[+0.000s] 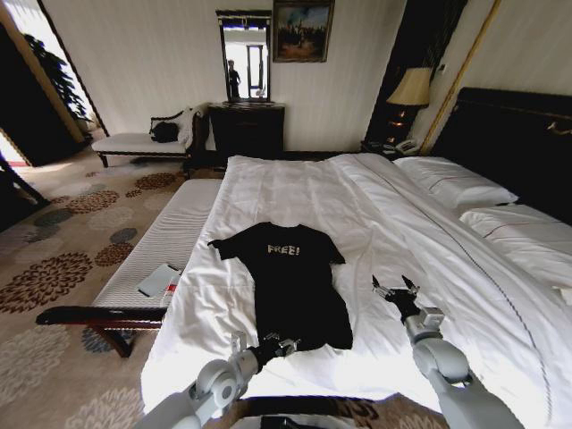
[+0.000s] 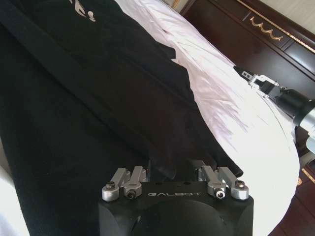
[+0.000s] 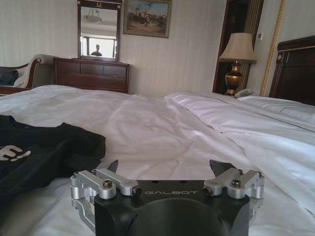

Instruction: Fold the clothes on the bed.

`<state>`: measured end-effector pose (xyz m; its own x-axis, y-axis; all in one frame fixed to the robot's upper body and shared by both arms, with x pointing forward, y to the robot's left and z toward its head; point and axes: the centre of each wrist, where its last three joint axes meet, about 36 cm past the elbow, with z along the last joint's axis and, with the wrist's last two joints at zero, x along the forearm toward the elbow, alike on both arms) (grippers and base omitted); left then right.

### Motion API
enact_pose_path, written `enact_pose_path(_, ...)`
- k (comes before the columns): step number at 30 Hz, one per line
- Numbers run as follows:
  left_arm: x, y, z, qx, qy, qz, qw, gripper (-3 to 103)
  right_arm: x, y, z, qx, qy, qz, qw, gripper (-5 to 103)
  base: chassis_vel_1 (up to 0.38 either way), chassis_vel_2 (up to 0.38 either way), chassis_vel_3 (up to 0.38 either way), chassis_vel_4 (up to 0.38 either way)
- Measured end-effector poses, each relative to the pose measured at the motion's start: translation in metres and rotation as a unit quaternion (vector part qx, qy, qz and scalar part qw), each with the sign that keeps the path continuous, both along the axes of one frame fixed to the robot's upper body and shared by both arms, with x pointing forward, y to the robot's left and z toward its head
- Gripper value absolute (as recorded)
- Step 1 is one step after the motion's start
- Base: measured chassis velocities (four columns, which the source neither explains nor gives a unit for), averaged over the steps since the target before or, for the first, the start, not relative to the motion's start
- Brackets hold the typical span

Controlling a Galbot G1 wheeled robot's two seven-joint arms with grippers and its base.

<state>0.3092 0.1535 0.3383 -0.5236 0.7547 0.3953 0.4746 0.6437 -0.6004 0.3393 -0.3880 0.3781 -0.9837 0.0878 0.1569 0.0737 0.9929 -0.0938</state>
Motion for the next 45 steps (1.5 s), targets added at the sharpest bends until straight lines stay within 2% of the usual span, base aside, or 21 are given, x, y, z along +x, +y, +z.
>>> enact_pose_path(1, 0.0, 0.0, 0.0, 0.0, 0.0, 0.0, 1.0, 43, 0.0, 0.0, 0.0, 0.0, 0.0, 0.0, 1.0, 100, 0.0, 0.0, 0.0, 0.0)
enact_pose_path(4, 0.003, 0.001, -0.001, -0.003, 0.007, 0.003, 1.0, 27, 0.001, -0.002, 0.003, -0.001, -0.002, -0.001, 1.0, 100, 0.0, 0.0, 0.0, 0.0)
enact_pose_path(7, 0.004, 0.001, -0.001, -0.003, 0.01, 0.004, 0.9999, 22, 0.001, -0.003, 0.004, -0.001, -0.003, -0.001, 1.0, 100, 0.0, 0.0, 0.0, 0.0)
enact_pose_path(9, 0.005, 0.003, -0.002, -0.003, 0.014, 0.004, 0.9999, 11, 0.0, -0.004, 0.005, -0.001, -0.003, -0.002, 1.0, 100, 0.0, 0.0, 0.0, 0.0)
enact_pose_path(10, 0.005, 0.003, -0.002, -0.003, 0.014, 0.004, 0.9999, 11, 0.0, -0.004, 0.005, -0.001, -0.003, -0.002, 1.0, 100, 0.0, 0.0, 0.0, 0.0)
enact_pose_path(12, 0.005, 0.004, -0.003, -0.002, 0.016, 0.006, 0.9999, 2, -0.001, -0.005, 0.006, -0.001, -0.003, -0.002, 1.0, 100, 0.0, 0.0, 0.0, 0.0)
enact_pose_path(23, 0.0, 0.012, -0.002, -0.003, 0.019, 0.017, 0.9997, 0, -0.002, -0.005, 0.006, -0.002, -0.001, -0.002, 1.0, 100, 0.0, 0.0, 0.0, 0.0)
enact_pose_path(28, -0.011, 0.021, 0.006, 0.004, 0.011, 0.016, 0.9998, 0, 0.0, -0.003, 0.006, -0.001, -0.001, 0.0, 1.0, 100, 0.0, 0.0, 0.0, 0.0)
enact_pose_path(30, -0.023, 0.032, 0.012, 0.013, 0.008, 0.018, 0.9997, 0, 0.001, -0.003, 0.005, 0.0, 0.001, 0.0, 1.0, 100, 0.0, 0.0, 0.0, 0.0)
enact_pose_path(36, -0.045, 0.051, 0.024, 0.017, 0.01, 0.033, 0.9992, 0, 0.002, -0.003, 0.002, 0.0, 0.005, 0.0, 1.0, 100, 0.0, 0.0, 0.0, 0.0)
enact_pose_path(45, -0.056, 0.064, 0.042, 0.02, -0.006, 0.052, 0.9984, 0, 0.003, -0.002, -0.001, 0.001, 0.008, 0.001, 1.0, 100, 0.0, 0.0, 0.0, 0.0)
